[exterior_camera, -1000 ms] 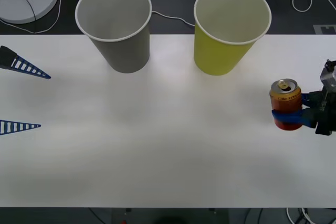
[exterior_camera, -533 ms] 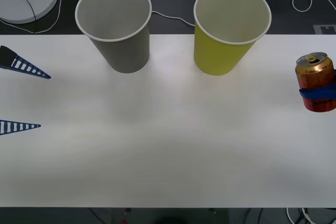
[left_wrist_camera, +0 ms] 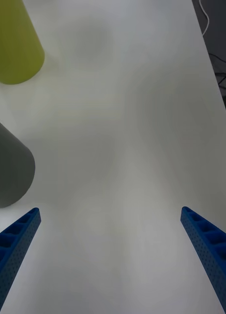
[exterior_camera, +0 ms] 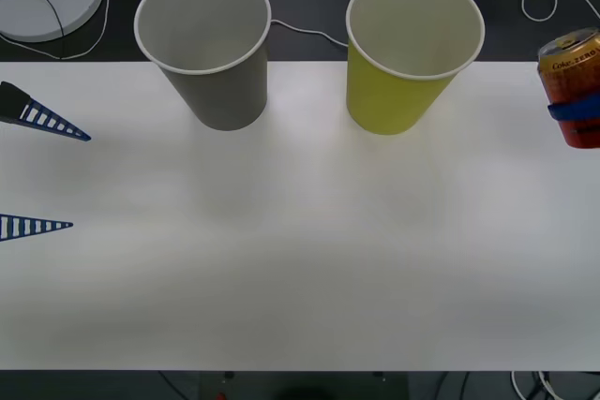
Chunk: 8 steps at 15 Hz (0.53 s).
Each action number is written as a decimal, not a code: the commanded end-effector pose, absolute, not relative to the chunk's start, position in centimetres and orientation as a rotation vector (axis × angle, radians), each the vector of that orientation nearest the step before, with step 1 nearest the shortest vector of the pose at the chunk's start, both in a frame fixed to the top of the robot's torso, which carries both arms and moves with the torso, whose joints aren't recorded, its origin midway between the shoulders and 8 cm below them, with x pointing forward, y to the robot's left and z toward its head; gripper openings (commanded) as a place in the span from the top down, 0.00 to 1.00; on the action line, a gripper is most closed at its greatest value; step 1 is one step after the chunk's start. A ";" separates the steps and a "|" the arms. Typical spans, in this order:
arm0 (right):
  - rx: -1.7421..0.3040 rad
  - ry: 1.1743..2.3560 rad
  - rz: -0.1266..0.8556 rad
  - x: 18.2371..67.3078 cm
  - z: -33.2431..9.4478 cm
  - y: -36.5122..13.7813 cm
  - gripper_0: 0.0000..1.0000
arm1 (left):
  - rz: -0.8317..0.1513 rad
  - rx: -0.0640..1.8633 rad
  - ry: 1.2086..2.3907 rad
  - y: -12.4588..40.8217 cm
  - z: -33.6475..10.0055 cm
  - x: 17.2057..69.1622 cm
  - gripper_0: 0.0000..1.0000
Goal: Put the can into the green bin and the plastic bottle into the gray bin
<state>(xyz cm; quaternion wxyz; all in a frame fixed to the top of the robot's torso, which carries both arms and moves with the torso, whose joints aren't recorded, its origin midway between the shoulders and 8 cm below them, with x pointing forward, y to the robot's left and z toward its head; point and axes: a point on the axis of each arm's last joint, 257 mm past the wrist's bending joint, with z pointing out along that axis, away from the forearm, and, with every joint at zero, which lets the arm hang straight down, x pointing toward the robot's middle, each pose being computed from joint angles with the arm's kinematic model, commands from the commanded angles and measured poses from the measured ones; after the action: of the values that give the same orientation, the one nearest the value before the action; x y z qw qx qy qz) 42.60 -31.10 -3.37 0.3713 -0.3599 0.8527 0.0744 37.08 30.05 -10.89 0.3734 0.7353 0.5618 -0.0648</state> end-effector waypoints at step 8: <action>-1.122 2.192 0.036 48.1 0.8 -26.6 1.00 | -0.166 1.884 1.439 30.1 -10.9 37.1 0.00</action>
<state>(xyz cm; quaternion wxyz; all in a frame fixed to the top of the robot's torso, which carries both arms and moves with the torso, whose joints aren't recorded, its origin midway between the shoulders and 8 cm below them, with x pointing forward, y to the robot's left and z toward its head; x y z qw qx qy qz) 47.54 -27.04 0.61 0.3361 -0.4274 0.8391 0.0156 37.08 30.05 -10.89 0.3734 0.7353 0.5618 -0.0648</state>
